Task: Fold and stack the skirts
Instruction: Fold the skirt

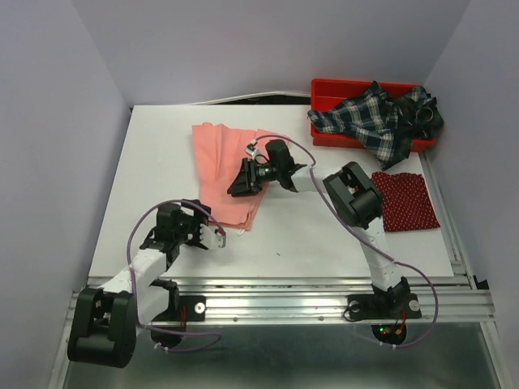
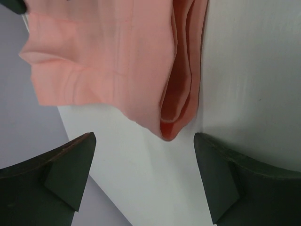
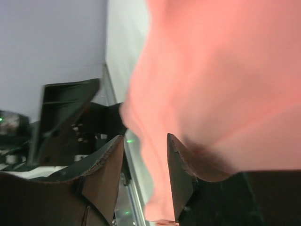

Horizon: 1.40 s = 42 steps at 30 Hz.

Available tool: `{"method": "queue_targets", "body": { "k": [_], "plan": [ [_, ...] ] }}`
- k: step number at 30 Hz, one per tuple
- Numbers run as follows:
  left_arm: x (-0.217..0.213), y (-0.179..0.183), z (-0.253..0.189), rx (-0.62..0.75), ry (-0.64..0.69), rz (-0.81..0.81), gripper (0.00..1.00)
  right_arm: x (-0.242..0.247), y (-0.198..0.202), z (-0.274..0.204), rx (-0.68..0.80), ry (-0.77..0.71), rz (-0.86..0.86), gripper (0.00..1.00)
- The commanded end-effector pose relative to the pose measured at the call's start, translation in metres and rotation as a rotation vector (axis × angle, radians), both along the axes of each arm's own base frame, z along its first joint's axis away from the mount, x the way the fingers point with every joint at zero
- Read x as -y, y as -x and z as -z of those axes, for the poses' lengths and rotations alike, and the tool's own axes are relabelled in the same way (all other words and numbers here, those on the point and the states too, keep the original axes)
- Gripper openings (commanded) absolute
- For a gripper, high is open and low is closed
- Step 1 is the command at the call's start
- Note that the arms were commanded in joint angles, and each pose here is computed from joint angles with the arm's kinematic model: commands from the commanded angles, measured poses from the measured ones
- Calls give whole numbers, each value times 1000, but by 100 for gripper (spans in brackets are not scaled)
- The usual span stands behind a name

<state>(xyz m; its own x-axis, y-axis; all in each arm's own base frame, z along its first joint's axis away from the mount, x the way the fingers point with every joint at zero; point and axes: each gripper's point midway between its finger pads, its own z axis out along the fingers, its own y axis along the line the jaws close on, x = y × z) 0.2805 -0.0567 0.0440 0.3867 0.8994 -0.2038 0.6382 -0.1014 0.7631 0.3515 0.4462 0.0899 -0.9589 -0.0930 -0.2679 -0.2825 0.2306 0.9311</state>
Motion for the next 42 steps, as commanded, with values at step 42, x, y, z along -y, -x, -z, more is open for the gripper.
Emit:
{"method": "queue_targets", "body": {
  "k": [42],
  "plan": [
    [94,-39,-20,-93,160,-44,59,24,30,104,-149,247,-25,38]
  ]
}}
